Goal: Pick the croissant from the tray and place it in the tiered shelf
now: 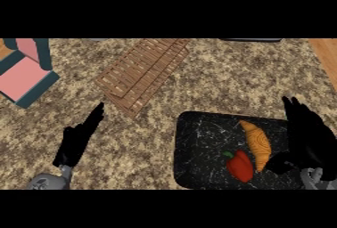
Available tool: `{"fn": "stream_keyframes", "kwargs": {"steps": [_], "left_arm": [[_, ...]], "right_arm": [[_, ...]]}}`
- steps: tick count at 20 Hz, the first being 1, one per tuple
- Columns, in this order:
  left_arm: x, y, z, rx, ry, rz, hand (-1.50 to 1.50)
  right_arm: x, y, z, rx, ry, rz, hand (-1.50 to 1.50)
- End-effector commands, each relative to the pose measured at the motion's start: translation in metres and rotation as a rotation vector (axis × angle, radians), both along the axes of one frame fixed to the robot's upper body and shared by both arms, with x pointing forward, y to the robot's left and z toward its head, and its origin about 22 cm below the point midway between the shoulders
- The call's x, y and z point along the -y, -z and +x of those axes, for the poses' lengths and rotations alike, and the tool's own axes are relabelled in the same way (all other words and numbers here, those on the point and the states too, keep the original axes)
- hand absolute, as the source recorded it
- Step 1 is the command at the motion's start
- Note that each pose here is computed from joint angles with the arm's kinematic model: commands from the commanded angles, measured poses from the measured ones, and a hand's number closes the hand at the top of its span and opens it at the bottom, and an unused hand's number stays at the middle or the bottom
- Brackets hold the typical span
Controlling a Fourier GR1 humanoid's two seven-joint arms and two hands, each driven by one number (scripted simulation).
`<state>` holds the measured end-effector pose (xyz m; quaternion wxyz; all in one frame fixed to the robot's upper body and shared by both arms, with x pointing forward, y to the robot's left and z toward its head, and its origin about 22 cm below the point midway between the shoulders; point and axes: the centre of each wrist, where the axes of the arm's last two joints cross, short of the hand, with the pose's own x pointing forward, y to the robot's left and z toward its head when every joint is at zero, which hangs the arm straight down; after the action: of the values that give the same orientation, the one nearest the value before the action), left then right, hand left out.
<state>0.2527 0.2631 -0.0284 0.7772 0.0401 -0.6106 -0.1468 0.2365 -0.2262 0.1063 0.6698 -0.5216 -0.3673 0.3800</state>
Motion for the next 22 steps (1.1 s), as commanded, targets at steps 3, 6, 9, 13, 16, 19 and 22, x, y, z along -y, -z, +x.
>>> {"fn": "stream_keyframes", "kwargs": {"steps": [3,6,9,13,16,19,22], "left_arm": [[-0.003,0.009,-0.006,-0.014,-0.024,-0.006,0.0],[-0.01,0.0,-0.01,-0.014,-0.018,0.001,0.0],[0.008,0.018,-0.016,-0.011,-0.008,0.004,0.0],[0.002,0.006,-0.002,0.006,-0.043,-0.002,0.0],[-0.002,0.015,-0.018,-0.001,-0.035,0.006,0.0],[-0.005,0.009,-0.018,-0.013,-0.033,-0.007,0.0],[-0.013,0.009,-0.008,-0.002,-0.04,0.008,0.0]], "right_arm": [[-0.058,0.014,0.028,-0.169,0.119,-0.03,-1.5],[-0.068,0.035,0.03,-0.215,0.16,-0.057,-1.5],[-0.07,0.042,0.042,-0.216,0.204,-0.055,-1.5],[-0.089,0.042,0.037,-0.204,0.202,-0.08,-1.5],[-0.081,0.065,0.034,-0.205,0.22,-0.153,-1.5],[-0.082,0.058,0.032,-0.198,0.225,-0.169,-1.5],[-0.075,0.082,0.037,-0.216,0.23,-0.204,-1.5]]}}
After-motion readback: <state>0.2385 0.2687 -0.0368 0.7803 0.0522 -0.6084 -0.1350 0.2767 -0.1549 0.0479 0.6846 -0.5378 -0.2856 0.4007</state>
